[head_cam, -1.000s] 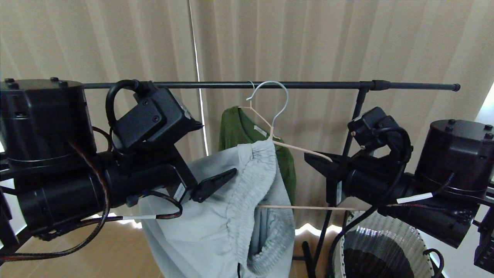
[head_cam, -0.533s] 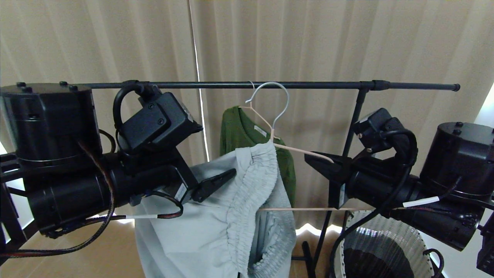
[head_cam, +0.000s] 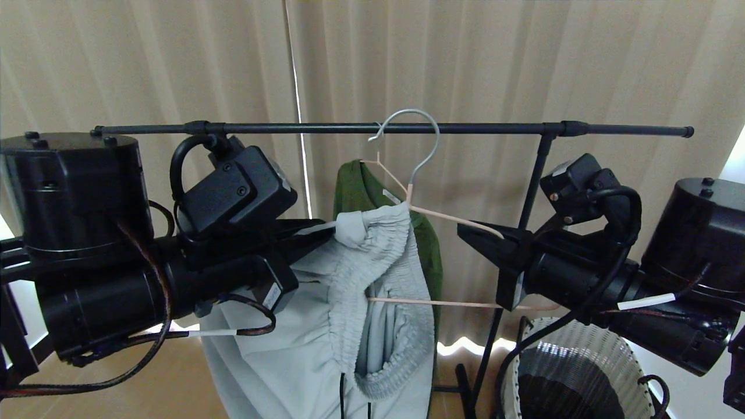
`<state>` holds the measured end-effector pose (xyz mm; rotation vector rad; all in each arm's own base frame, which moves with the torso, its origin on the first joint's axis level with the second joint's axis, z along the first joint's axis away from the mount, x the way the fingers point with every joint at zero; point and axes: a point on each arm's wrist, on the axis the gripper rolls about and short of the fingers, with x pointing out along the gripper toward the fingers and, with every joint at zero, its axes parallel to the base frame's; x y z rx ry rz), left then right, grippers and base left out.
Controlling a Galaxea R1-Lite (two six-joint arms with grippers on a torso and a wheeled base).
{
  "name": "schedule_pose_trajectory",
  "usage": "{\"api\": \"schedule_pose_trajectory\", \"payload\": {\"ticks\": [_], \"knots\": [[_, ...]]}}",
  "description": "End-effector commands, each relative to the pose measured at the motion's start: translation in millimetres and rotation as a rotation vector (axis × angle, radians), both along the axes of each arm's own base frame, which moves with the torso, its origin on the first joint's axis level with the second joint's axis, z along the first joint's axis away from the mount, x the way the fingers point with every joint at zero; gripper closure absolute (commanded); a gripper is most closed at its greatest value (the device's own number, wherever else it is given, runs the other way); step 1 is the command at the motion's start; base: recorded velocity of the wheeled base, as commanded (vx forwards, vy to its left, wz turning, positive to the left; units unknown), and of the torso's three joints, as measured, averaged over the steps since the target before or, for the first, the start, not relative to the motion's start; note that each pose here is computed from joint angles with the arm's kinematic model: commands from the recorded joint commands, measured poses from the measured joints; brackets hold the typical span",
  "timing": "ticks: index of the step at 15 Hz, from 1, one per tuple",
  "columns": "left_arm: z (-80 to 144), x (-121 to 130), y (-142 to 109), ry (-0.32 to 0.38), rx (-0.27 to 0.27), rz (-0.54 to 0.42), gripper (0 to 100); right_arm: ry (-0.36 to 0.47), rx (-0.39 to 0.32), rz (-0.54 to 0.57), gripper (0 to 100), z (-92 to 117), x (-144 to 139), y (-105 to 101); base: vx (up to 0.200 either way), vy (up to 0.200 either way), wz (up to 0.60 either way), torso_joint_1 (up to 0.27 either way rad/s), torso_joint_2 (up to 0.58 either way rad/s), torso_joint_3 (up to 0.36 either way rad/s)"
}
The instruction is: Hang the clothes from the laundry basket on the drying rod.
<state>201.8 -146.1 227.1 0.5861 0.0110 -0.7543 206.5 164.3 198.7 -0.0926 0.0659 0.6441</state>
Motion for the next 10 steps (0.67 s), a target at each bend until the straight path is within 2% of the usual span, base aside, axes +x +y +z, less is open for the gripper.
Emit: {"api": "schedule_pose_trajectory", "payload": {"ticks": [1,6,7,10], "knots": [[-1.5,-1.5,1.1,0.003,0.005,0.002,100,-0.008,0.007,0.001,100,2.6,-0.6,-0.4,0.0,0.0,0.0,0.0,0.0,0.0],[-0.9,-5.2,4.4,-0.027,-0.018,0.01,100,-0.015,0.01,0.001,100,4.6,-1.1,-0.8,0.0,0.0,0.0,0.0,0.0,0.0],[-0.9,-4.2,5.7,-0.028,-0.017,0.026,100,-0.015,0.01,-0.001,0,4.9,-0.6,-0.5,0.0,0.0,0.0,0.0,0.0,0.0],[-1.8,-0.1,11.3,-0.026,-0.012,0.064,100,-0.02,0.012,-0.007,0,5.6,0.7,-1.1,0.0,0.0,0.0,0.0,0.0,0.0]]}}
